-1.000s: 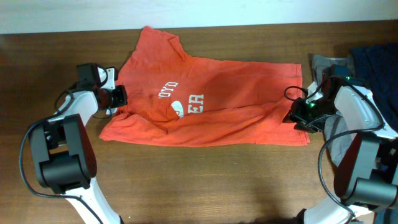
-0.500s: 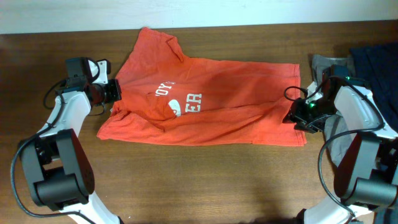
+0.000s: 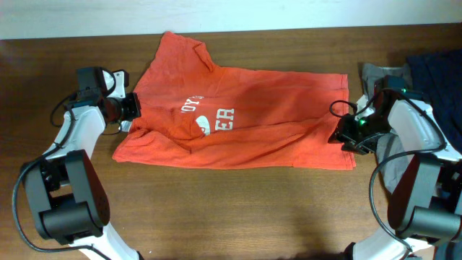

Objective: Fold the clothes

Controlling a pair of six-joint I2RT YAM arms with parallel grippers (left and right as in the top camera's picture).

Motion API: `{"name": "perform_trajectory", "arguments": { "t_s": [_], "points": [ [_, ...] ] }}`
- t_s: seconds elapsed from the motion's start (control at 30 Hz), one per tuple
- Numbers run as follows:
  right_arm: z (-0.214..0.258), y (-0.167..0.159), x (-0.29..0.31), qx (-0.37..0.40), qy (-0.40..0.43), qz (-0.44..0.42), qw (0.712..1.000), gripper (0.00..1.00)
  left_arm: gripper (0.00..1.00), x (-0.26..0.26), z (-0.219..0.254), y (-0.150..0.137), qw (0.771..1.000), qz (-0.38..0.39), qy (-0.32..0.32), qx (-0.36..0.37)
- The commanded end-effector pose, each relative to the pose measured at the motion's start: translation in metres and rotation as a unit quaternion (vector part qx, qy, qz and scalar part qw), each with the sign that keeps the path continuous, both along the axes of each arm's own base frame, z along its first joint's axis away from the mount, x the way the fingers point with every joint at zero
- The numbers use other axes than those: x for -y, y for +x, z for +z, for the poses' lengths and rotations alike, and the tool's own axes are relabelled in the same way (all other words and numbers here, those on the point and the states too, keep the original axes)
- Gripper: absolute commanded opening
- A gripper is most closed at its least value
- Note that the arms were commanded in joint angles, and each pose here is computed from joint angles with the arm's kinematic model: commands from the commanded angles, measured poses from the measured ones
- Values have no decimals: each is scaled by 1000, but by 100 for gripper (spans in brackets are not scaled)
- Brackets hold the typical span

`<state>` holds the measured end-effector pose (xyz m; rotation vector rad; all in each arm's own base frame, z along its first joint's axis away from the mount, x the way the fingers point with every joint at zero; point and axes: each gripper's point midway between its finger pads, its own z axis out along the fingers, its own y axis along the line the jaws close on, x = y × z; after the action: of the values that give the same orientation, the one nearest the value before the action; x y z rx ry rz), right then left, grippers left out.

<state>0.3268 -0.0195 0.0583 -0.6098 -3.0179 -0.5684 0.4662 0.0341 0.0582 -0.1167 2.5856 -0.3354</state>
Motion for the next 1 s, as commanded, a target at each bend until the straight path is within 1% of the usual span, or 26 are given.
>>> {"name": "perform_trajectory", "arguments": {
  "t_s": [0.0, 0.03, 0.1, 0.17, 0.27, 0.33, 0.4, 0.63, 0.97],
  "points": [
    [7, 3, 0, 12, -8, 8, 1000, 47, 26, -6, 13, 6, 1000, -9, 20, 21],
    [7, 3, 0, 12, -8, 8, 1000, 47, 31, -10, 11, 6, 999, -3, 29, 20],
    [7, 3, 0, 12, -8, 8, 1000, 47, 36, -15, 8, 7, 999, 4, 42, 17],
    [7, 3, 0, 12, -8, 8, 1000, 47, 38, -18, 2, 7, 999, 7, 49, 12],
    [7, 3, 0, 12, -8, 8, 1000, 47, 37, -16, -9, 7, 999, 3, 42, 2],
    [7, 3, 0, 12, -8, 8, 1000, 47, 33, -12, -14, 6, 1000, -2, 31, -3],
    [7, 3, 0, 12, -8, 8, 1000, 47, 32, -11, -14, 7, 1000, -4, 29, -1],
    [7, 3, 0, 12, -8, 8, 1000, 47, 31, -7, -12, 10, 1000, -9, 24, 8],
    [7, 3, 0, 12, -8, 8, 1000, 47, 31, 12, -12, 19, 999, -30, 27, 23]
  ]
}}
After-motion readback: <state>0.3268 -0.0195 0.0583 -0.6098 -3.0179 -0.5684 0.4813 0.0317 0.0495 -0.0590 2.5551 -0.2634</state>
